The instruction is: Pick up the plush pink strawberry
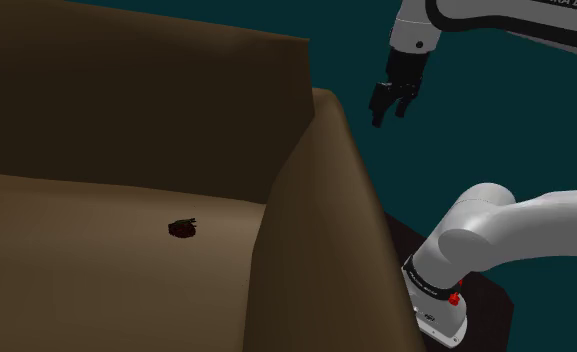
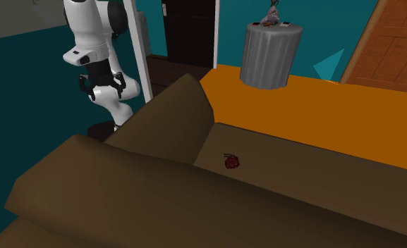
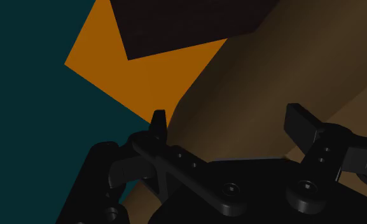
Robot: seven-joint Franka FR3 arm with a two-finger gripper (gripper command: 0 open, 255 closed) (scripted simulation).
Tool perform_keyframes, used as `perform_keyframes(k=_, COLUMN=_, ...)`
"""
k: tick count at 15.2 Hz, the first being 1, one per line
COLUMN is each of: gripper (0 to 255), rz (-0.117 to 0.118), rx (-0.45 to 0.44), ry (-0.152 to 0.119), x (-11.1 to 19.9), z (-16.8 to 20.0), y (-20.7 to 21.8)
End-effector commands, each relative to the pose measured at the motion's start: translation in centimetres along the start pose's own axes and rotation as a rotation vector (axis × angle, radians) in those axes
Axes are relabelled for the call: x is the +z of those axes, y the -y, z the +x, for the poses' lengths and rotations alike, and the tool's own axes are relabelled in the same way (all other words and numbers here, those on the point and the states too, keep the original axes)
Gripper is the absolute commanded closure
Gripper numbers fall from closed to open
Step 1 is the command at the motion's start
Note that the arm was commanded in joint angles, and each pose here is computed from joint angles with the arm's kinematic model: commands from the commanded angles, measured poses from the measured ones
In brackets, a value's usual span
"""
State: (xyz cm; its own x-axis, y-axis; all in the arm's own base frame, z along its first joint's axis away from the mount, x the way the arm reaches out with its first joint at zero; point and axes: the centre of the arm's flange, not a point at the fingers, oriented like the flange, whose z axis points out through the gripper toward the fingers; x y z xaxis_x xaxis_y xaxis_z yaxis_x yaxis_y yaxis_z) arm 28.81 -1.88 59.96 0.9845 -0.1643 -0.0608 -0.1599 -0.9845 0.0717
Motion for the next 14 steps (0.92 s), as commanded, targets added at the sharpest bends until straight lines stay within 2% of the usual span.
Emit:
perform_keyframes(k=1, gripper=0, rz=0.000, rx=0.000, ry=0.000, x=0.0, z=0.0, y=0.0)
perform_keyframes(k=14, gripper=0, rz=0.021, rx=-0.014, ry=0.041, x=6.8, z=7.4, y=13.9)
